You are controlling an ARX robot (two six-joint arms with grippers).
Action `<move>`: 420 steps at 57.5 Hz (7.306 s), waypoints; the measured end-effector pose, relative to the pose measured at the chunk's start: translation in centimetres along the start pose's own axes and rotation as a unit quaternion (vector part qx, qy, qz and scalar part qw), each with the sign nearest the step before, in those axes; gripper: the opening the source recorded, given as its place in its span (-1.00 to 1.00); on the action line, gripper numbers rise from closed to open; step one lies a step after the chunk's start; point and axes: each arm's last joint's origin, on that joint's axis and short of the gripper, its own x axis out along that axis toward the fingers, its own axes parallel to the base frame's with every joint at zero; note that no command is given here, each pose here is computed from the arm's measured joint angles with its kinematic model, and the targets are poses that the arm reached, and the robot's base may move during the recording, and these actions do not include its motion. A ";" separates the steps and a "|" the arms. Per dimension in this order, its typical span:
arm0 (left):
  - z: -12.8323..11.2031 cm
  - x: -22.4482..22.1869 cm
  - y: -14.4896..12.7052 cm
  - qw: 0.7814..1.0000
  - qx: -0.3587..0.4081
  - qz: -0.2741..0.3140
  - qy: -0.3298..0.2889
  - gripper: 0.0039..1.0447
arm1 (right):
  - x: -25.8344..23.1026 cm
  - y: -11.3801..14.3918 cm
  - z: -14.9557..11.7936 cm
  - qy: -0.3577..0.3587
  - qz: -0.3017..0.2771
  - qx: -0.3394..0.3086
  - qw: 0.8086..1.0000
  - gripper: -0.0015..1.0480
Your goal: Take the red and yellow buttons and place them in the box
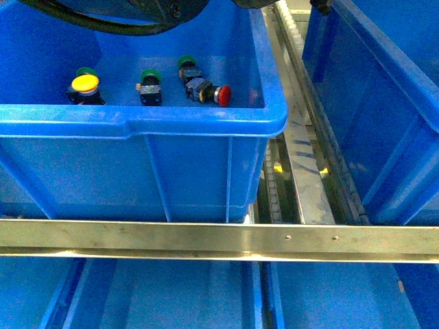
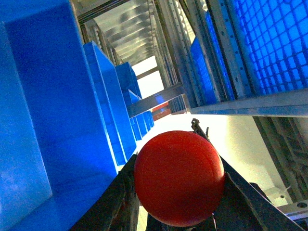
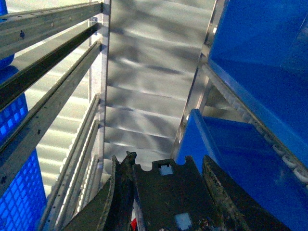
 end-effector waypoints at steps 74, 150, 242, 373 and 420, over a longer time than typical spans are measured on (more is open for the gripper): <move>-4.5 -26.9 -10.5 0.829 0.339 0.403 -0.190 0.47 | 0.9 -0.9 -1.6 -0.008 -0.034 -0.224 0.974 -0.50; -13.0 -37.1 -6.1 0.664 0.486 0.541 -0.174 -0.31 | -1.6 0.1 -5.3 -0.050 -0.066 -0.445 0.892 -0.50; -13.0 -37.2 -6.2 0.663 0.487 0.542 -0.173 0.85 | 4.7 -2.8 10.0 -0.086 -0.269 -0.544 0.790 -0.50; -13.0 -37.2 -6.2 0.663 0.487 0.542 -0.173 0.85 | -19.0 -11.7 3.9 0.051 -0.058 -0.642 0.763 -0.93; -13.0 -37.2 -6.2 0.663 0.487 0.542 -0.173 0.85 | -19.0 -11.7 3.9 0.052 -0.058 -0.643 0.762 0.77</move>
